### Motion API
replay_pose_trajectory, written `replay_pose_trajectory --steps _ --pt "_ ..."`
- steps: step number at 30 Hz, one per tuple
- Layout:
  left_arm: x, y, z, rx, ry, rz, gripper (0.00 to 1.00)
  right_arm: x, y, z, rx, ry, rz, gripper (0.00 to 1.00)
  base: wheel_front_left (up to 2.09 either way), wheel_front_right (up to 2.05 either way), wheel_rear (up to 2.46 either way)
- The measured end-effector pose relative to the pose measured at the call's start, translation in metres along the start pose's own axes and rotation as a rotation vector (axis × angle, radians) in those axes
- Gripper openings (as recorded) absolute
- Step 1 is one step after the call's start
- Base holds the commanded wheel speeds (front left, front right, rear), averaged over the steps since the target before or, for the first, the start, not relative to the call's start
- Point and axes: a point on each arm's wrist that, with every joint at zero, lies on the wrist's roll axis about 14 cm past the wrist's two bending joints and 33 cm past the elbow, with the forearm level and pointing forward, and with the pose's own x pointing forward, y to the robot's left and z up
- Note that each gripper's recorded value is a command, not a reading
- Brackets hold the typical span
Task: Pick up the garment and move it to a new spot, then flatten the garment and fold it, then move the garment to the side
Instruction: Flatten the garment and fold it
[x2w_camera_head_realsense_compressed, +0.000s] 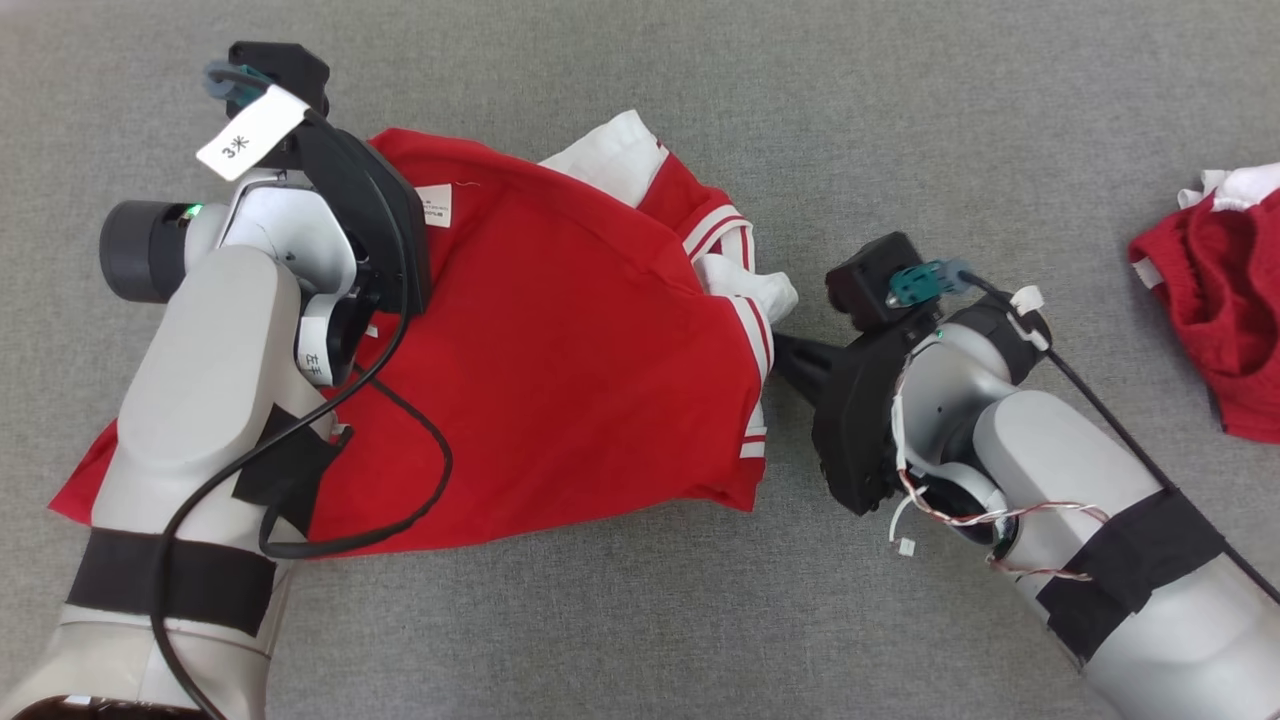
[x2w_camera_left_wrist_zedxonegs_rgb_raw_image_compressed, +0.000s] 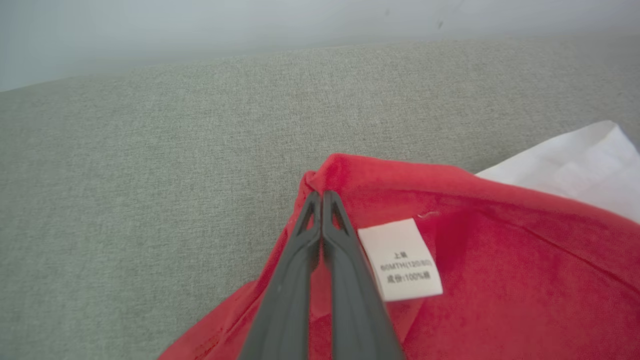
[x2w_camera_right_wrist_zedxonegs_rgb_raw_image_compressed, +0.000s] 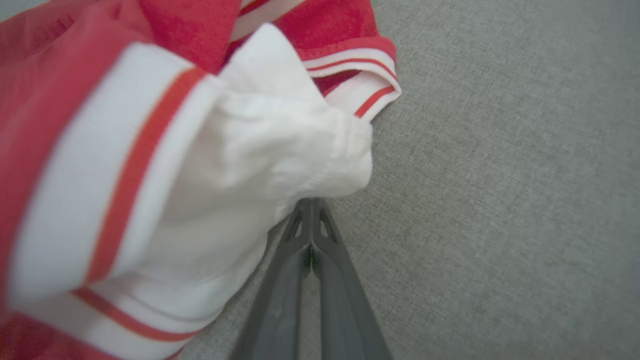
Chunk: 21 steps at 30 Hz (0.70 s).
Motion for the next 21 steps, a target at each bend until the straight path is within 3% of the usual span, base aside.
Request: replay_pose_trajectory --steps 3,11,19,20,21 --pt "-0.002 0.000 0.004 -0.006 -0.021 0.000 0.00 -0.005 -0.007 0.013 0.006 -0.055 -0.022 0.00 0.00 0.00 0.00" --pt "-0.018 0.003 0.051 -0.017 -0.177 0.007 0.00 -0.040 -0.045 0.107 -0.015 -0.375 -0.177 0.00 0.00 0.00 0.00" --pt "-0.035 0.005 0.059 -0.010 -0.216 0.021 0.00 -0.056 -0.037 0.114 -0.056 -0.423 -0.194 0.00 0.00 0.00 0.00" --pt "-0.038 0.005 0.061 -0.009 -0.223 0.024 0.13 -0.057 -0.035 0.111 -0.059 -0.419 -0.193 0.00 0.00 0.00 0.00" --pt "-0.040 0.005 0.061 -0.006 -0.221 0.019 0.13 -0.058 -0.033 0.108 -0.059 -0.417 -0.194 0.00 0.00 0.00 0.00"
